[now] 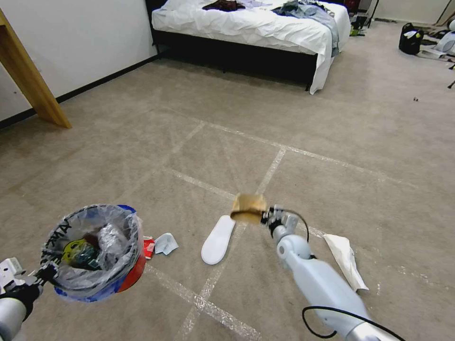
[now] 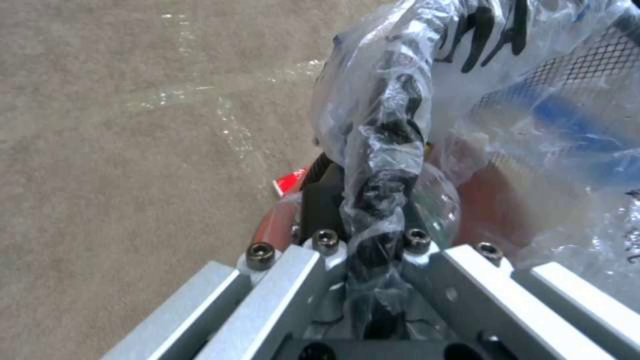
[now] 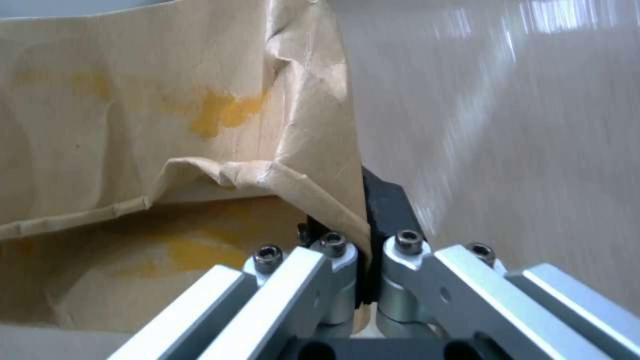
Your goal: Pick up the trash bin and place the garbage on the floor into it.
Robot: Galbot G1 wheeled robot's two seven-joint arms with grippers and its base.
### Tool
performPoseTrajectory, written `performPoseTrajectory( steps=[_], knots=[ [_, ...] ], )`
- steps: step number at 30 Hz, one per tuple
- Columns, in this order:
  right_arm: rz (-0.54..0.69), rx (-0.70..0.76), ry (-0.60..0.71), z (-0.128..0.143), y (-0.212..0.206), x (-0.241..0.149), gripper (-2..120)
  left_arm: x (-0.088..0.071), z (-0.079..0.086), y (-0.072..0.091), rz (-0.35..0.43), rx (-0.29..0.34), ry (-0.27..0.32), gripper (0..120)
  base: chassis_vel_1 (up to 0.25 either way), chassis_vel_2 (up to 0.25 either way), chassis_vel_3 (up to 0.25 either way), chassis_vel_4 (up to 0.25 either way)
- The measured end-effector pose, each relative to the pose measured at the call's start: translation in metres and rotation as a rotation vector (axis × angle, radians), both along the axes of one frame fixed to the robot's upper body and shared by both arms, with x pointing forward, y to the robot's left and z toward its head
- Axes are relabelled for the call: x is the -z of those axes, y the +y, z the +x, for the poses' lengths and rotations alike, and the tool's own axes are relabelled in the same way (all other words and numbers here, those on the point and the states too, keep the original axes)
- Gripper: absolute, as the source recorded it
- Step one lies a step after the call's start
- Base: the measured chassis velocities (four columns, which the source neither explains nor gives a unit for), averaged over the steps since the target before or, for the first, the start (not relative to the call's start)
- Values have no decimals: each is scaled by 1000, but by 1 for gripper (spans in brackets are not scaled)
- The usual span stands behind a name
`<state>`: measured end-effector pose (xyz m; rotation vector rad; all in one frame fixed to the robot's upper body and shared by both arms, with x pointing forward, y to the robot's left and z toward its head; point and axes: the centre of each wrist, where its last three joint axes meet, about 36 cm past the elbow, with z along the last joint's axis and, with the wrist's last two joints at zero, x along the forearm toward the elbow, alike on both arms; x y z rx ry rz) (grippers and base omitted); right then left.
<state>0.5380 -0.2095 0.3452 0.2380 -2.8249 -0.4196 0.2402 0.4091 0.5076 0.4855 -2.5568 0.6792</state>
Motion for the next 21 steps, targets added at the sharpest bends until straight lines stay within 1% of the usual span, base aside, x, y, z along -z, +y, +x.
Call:
performPoseTrajectory(
  steps=[1,2,4,5,7,8,9,10,12,13,15,16,17,18,19,20,21],
  knots=[
    [11,-24,-72,1,-2,-30,0,-1,2,-1,1,6,1,0,0,0,0,0],
    [11,-24,-72,1,-2,-30,0,-1,2,-1,1,6,1,0,0,0,0,0],
    [38,-74,-162,-6,2,-69,0,-2,3,-1,3,13,4,0,0,0,0,0],
    [38,-74,-162,-6,2,-69,0,-2,3,-1,3,13,4,0,0,0,0,0],
    [69,-144,-245,-20,13,-105,0,-3,5,-1,8,20,4,0,0,0,0,0],
    [69,-144,-245,-20,13,-105,0,-3,5,-1,8,20,4,0,0,0,0,0],
    [84,-199,-294,-29,22,-126,0,-4,6,-1,11,24,5,0,0,0,0,0],
    [84,-199,-294,-29,22,-126,0,-4,6,-1,11,24,5,0,0,0,0,0],
    [96,-299,-369,-46,35,-162,0,-5,7,-2,14,32,4,0,0,0,0,0],
    [96,-299,-369,-46,35,-162,0,-5,7,-2,14,32,4,0,0,0,0,0],
    [87,-384,-409,-59,44,-187,0,-5,9,-2,14,37,4,0,0,0,0,0],
    [87,-384,-409,-59,44,-187,0,-5,9,-2,14,37,4,0,0,0,0,0],
    [78,-450,-433,-68,53,-202,0,-5,9,-3,13,40,4,0,0,0,0,0],
    [75,-476,-437,-71,57,-206,0,-5,10,-3,13,42,4,0,0,0,0,0],
    [67,-537,-446,-79,66,-217,0,-5,10,-4,13,45,5,0,0,0,0,0],
    [67,-537,-446,-79,66,-217,0,-5,10,-4,13,45,5,0,0,0,0,0],
    [72,-583,-452,-83,74,-225,0,-6,10,-5,12,48,5,0,0,0,0,0]
  ],
)
